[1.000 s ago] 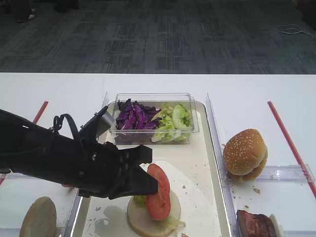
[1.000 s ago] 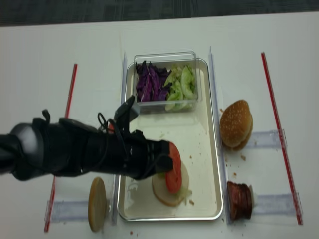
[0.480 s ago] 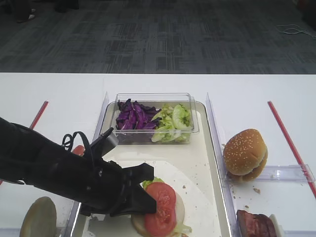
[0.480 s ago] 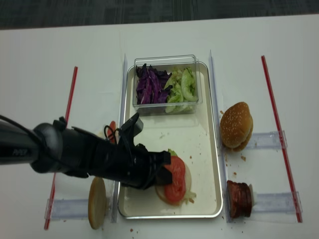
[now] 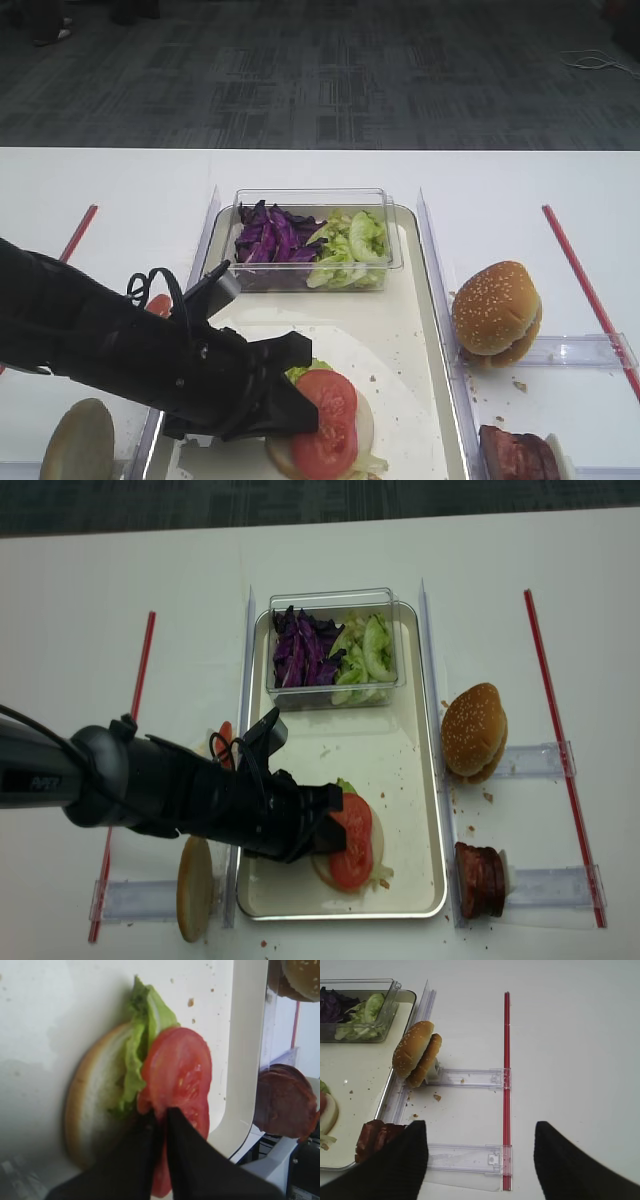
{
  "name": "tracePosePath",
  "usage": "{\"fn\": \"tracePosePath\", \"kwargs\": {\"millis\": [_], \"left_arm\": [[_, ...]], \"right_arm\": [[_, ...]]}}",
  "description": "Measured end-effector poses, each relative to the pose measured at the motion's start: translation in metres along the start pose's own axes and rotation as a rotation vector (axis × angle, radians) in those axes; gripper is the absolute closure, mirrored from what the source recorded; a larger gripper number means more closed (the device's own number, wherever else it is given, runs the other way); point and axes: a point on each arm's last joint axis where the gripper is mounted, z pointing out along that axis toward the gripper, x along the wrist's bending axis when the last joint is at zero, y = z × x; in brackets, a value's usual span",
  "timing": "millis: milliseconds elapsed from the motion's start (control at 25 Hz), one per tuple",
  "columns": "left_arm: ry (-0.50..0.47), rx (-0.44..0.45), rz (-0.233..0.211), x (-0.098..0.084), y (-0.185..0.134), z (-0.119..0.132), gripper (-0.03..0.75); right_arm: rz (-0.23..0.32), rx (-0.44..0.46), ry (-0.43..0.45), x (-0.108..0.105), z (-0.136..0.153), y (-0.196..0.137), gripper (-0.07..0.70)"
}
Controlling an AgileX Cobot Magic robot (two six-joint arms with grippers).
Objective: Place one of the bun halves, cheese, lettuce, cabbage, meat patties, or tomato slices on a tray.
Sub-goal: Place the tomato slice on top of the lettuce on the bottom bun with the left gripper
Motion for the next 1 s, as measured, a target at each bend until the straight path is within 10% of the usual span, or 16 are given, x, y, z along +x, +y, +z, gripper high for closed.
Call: {"fn": "tracePosePath", "kwargs": {"millis": [360,1000], "left_arm": [[-0.028,0.01,-0.004,-0.003,-0.001,0.0,0.329],[-0.03,-0.075,0.055,-0.015,0.008,-0.027,0.301]], "right_arm": [[0.0,0.0,0.0,0.0,0.0,0.0,0.164],[0.0,0.0,0.0,0.0,0.0,0.0,0.164]]}}
